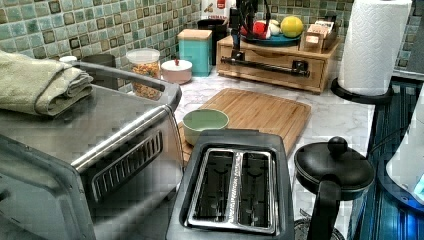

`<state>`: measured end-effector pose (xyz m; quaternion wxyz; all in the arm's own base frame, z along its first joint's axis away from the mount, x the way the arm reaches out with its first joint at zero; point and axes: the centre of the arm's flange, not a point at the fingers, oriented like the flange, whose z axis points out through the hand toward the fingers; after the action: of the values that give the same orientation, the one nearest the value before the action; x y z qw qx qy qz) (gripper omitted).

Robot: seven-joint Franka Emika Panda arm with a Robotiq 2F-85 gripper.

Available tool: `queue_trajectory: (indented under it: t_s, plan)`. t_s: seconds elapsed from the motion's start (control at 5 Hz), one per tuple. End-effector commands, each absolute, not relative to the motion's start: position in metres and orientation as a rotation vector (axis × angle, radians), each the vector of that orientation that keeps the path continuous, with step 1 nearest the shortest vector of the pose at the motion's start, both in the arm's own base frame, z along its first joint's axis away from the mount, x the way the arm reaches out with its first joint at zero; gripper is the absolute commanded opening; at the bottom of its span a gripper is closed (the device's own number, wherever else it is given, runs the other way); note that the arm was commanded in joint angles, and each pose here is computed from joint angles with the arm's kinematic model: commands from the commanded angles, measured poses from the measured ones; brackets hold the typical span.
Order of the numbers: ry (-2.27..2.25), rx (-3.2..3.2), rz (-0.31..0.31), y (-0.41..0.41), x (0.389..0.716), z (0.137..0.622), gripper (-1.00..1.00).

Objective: Open the drawer.

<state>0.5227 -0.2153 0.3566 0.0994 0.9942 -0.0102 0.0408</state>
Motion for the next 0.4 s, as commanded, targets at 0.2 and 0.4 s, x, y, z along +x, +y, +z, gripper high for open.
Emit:
queue_trajectory:
  t_s: [0.2,0.4]
  plan:
    - [-0.109,2.993,0.107,-0.272,0.482,0.326,1.00]
    - [-0.129,2.992,0.134,-0.277,0.474,0.313,1.00]
